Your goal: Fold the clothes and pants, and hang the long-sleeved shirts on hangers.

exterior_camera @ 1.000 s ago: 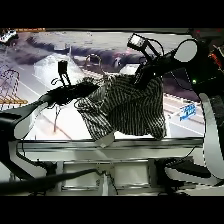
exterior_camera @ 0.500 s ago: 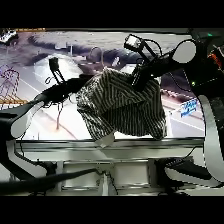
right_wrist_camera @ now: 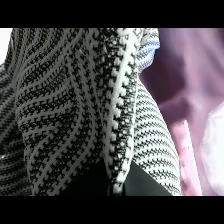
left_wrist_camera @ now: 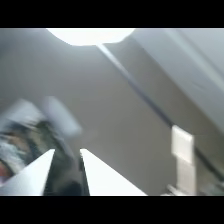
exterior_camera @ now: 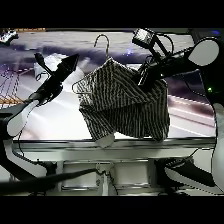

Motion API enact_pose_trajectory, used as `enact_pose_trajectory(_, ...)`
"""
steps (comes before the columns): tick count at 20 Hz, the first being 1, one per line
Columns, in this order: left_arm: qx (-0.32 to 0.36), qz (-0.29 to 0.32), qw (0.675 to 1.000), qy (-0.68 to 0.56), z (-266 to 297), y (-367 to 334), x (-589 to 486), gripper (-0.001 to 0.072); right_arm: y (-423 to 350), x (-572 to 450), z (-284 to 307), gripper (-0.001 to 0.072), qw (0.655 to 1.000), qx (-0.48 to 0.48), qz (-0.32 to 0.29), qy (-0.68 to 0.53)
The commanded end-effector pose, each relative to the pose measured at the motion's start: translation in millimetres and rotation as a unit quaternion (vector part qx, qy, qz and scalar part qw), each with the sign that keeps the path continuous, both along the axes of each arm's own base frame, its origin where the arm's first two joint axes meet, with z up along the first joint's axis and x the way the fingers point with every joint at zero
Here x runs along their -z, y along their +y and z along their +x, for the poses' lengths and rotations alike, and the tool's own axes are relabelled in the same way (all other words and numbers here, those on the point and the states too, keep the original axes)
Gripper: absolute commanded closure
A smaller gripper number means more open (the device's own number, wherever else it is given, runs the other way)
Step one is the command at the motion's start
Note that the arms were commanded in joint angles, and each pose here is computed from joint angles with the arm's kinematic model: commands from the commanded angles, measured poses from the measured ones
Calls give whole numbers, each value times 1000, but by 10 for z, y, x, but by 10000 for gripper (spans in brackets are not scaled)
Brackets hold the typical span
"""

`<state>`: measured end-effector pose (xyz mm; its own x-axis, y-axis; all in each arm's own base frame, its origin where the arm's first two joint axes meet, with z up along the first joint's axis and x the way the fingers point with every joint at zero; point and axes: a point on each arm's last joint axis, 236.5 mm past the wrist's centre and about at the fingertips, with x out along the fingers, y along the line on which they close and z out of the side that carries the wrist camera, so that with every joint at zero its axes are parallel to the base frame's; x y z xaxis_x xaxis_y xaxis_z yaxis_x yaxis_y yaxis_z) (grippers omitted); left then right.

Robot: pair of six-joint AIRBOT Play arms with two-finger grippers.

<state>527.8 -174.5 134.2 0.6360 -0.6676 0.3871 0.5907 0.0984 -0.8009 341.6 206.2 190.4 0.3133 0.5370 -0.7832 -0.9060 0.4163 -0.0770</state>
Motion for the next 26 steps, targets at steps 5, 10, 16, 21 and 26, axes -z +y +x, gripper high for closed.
enact_pose_trajectory(5, -122, 220, 954, 161, 417, 652, 597, 615, -44, -125, -162, 684, 1000, 3, 2, 1)
enact_pose_trajectory(10, 21, 357, 910, 210, -210, 191, 1058, 258, -45, -135, -157, 683, 1000, 4, 2, -1)
enact_pose_trajectory(16, 125, 360, 900, 210, -552, -531, 1402, 256, -49, -126, -175, 683, 1000, 23, 9, 16)
enact_pose_trajectory(21, 149, 339, 903, 220, -641, -884, 1506, 179, -48, -126, -174, 683, 999, 26, 10, 18)
enact_pose_trajectory(26, 133, 341, 901, 233, -562, -790, 1616, 681, -47, -121, -188, 683, 999, 35, 14, 29)
